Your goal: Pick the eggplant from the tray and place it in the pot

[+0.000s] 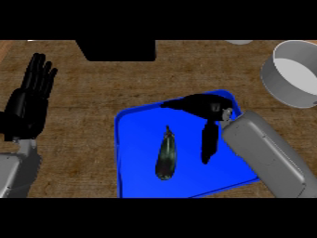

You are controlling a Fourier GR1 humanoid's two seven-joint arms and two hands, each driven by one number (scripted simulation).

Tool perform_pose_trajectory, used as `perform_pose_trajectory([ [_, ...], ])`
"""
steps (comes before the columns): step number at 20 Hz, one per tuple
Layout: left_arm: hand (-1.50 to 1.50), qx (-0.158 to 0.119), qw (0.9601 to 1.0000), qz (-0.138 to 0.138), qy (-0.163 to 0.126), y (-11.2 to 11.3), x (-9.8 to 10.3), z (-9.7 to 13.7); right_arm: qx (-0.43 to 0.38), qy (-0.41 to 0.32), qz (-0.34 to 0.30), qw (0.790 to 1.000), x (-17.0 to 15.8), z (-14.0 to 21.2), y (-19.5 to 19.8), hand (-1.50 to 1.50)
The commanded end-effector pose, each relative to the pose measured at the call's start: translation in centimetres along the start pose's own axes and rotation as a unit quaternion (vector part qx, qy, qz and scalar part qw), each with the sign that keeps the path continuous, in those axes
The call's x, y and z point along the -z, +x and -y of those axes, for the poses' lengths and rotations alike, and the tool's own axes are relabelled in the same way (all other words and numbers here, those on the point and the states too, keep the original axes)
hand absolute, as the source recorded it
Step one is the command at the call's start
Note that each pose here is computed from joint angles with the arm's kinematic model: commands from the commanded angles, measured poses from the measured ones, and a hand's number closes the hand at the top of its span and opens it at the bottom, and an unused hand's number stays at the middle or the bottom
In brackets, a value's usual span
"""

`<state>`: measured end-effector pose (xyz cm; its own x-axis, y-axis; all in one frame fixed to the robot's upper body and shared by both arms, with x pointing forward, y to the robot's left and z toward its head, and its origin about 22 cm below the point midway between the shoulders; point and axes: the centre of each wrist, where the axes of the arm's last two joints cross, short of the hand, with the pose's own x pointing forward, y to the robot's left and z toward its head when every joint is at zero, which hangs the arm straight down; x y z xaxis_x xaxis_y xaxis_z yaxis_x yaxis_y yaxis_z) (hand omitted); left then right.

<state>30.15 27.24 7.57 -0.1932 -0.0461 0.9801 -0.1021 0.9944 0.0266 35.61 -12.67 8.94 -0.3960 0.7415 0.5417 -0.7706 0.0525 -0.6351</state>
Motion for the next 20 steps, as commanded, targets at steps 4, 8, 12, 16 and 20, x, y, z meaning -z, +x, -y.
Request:
perform_pose_trajectory([
  [4, 0.00, 0.000, 1.0000, 0.001, 0.007, 0.1, 0.1, -0.8, -0.005, -0.001, 0.012, 1.000, 0.3, -3.6, 0.6, -1.50],
  [8, 0.00, -0.005, 1.0000, -0.008, 0.004, 0.1, -0.3, -0.5, 0.000, -0.011, 0.032, 0.999, 1.8, -3.1, 1.6, -1.50],
  [12, 0.00, 0.006, 1.0000, 0.002, 0.001, 1.7, -1.4, -1.0, -0.009, -0.015, 0.029, 0.999, 1.1, -4.5, 0.3, -1.50],
  [16, 0.00, 0.002, 1.0000, 0.001, 0.002, 0.8, 0.6, 1.6, -0.032, -0.016, -0.007, 0.999, 2.2, -5.5, 1.0, -1.50],
  [20, 0.00, 0.001, 0.9999, -0.001, -0.011, 0.6, 0.1, 0.4, -0.038, -0.012, -0.031, 0.999, 4.7, -6.4, -0.6, -1.50],
])
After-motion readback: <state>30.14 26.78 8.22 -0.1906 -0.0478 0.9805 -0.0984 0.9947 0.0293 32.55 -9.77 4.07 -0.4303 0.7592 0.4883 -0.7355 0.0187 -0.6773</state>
